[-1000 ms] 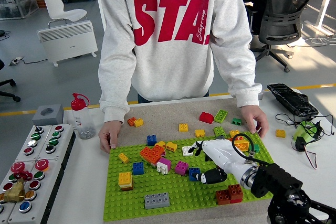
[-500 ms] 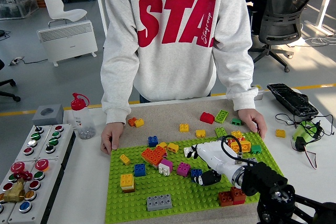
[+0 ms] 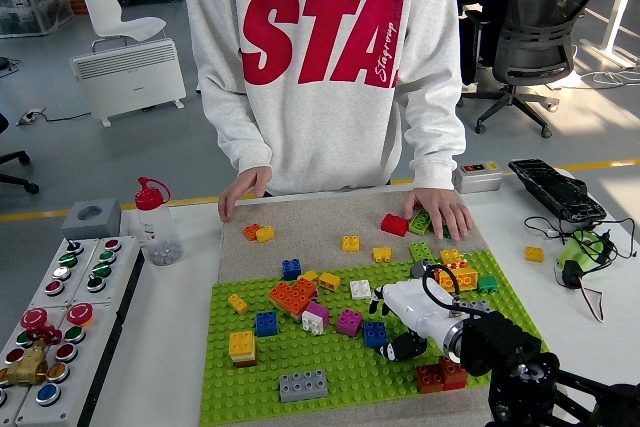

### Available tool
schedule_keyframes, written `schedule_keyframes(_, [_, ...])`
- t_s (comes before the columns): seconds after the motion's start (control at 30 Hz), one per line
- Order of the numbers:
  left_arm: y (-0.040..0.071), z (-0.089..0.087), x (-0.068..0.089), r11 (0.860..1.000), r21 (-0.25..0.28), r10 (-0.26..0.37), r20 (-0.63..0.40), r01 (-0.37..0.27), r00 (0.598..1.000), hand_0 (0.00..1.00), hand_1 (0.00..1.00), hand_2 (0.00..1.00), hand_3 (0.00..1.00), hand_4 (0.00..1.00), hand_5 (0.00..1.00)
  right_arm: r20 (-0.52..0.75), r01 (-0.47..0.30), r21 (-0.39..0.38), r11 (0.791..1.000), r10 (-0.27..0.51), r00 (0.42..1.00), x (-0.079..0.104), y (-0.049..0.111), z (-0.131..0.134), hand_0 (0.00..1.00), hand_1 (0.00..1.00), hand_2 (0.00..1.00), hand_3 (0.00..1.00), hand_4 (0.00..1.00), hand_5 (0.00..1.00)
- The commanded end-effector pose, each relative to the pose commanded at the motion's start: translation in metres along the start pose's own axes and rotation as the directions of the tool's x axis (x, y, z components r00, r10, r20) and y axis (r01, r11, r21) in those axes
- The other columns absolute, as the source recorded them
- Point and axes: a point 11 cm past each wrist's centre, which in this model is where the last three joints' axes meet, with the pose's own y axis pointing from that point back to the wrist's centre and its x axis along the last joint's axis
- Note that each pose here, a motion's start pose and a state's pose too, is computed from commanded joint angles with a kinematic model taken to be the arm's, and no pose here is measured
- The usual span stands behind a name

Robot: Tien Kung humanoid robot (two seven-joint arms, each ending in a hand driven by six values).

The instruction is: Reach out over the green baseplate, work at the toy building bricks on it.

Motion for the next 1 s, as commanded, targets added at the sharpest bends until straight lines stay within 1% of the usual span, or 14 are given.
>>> schedule_keyframes(0.37, [0.0, -0.002, 0.0, 1.0, 0.004, 0.0, 0.003, 0.0, 1.0, 0.69, 0.699, 0.679, 0.624, 0.367, 0.998, 0.0, 0.02, -0.014, 1.0, -0.02, 1.0, -0.004, -0.005, 0.001, 0.097, 0.3, 0.618, 0.642, 0.815, 0.286])
schedule_keyframes(0.67, [0.0, -0.001, 0.0, 1.0, 0.002, 0.0, 0.0, 0.0, 1.0, 0.69, 0.699, 0.679, 0.624, 0.367, 0.998, -0.002, 0.023, -0.025, 0.999, -0.023, 1.0, -0.004, -0.009, 0.003, 0.096, 0.295, 0.614, 0.634, 0.806, 0.284])
schedule_keyframes(1.0, [0.0, 0.002, 0.001, 1.0, -0.003, 0.001, -0.005, -0.001, 1.0, 0.69, 0.699, 0.679, 0.624, 0.367, 0.998, -0.015, 0.022, -0.019, 1.0, -0.022, 1.0, -0.003, -0.011, 0.001, 0.092, 0.292, 0.61, 0.626, 0.802, 0.287])
